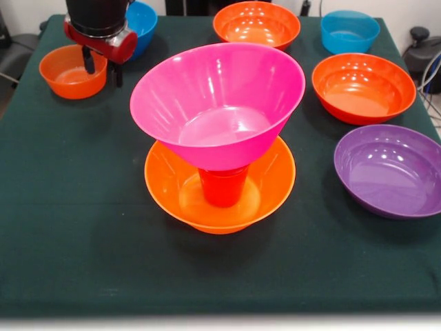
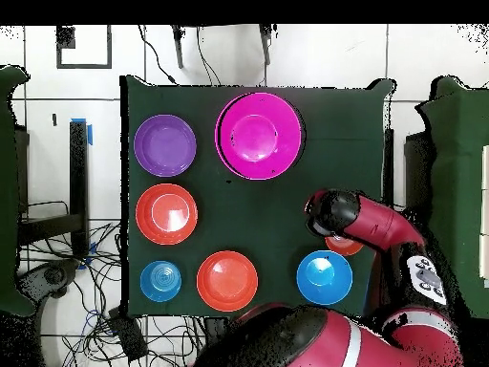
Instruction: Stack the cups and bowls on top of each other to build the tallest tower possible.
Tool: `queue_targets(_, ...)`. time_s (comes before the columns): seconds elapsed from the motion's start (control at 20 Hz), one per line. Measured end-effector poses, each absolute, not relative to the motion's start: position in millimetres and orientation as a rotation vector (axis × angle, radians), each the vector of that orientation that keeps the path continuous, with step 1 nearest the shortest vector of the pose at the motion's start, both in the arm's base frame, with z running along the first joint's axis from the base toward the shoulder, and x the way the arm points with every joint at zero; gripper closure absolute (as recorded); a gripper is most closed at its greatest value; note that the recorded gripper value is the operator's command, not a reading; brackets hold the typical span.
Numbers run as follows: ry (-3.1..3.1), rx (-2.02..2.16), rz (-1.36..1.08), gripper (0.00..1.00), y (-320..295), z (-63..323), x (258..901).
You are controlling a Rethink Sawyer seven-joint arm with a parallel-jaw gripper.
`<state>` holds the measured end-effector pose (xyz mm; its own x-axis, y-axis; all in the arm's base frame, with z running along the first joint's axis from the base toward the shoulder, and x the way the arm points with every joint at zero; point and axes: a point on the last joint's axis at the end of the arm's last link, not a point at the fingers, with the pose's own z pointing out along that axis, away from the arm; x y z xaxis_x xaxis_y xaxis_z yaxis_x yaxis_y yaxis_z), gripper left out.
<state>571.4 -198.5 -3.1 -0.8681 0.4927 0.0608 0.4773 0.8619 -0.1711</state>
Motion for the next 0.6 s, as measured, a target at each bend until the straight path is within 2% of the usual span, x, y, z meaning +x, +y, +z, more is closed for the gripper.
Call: queue_targets(0.6,-2.986,-0.785,0.245,0.0,-200,-16,560)
